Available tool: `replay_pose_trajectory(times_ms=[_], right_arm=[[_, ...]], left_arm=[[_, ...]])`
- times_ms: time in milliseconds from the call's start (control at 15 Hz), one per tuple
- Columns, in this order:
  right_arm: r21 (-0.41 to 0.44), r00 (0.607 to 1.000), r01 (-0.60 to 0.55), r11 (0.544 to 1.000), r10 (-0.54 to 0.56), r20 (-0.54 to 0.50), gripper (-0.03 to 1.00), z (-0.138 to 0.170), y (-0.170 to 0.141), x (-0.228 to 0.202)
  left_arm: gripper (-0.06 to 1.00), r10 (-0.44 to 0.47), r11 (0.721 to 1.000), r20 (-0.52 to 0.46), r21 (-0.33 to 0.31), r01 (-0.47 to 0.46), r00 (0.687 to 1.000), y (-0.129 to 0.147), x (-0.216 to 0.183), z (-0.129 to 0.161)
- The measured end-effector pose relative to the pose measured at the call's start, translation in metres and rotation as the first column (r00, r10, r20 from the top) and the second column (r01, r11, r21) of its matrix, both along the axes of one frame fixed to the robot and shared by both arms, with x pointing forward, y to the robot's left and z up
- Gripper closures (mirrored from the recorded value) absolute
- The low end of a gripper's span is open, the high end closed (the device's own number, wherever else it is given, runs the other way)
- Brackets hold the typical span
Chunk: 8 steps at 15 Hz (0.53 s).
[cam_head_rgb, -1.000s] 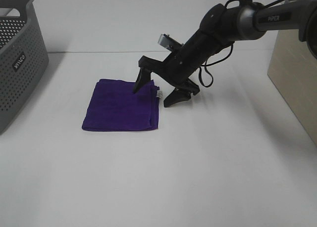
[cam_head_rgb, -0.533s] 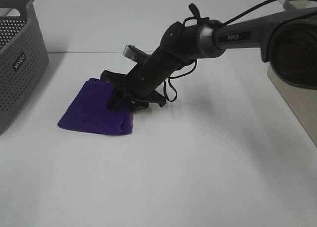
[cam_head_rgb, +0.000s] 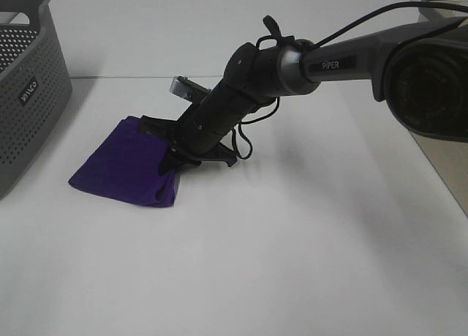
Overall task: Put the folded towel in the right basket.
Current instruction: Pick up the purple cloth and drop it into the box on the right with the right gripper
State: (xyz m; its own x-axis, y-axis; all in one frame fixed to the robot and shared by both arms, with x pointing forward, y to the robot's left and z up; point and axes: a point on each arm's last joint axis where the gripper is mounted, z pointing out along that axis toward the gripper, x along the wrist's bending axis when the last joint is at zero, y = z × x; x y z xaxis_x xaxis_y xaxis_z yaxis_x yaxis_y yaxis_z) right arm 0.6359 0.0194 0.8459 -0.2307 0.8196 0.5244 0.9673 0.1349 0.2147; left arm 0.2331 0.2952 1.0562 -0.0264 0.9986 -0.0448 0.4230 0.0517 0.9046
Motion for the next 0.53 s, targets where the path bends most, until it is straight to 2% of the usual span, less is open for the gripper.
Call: replay_pose_trajectory(times_ms=[133,267,400,533], right_arm=[[-0.089,0.984,-0.175,0.980,0.176,0.001,0.93,0.020,-0.004,-0.006],[-0.180,0.944,-0.319,0.931,0.329,0.029,0.93,0.070,-0.011,-0.008],[-0.267,0.911,-0.367,0.891,0.402,0.090,0.93,0.134,-0.023,-0.012],[-0.293,0.902,-0.333,0.896,0.393,0.178,0.93,0.190,-0.043,-0.013]], left_arm=[[-0.05,0.000,1.000,0.000,0.000,0.000,1.000,0.000,0.000,0.000],[-0.05,0.000,1.000,0.000,0.000,0.000,1.000,0.000,0.000,0.000],[-0.05,0.000,1.000,0.000,0.000,0.000,1.000,0.000,0.000,0.000],[-0.05,0.000,1.000,0.000,0.000,0.000,1.000,0.000,0.000,0.000]])
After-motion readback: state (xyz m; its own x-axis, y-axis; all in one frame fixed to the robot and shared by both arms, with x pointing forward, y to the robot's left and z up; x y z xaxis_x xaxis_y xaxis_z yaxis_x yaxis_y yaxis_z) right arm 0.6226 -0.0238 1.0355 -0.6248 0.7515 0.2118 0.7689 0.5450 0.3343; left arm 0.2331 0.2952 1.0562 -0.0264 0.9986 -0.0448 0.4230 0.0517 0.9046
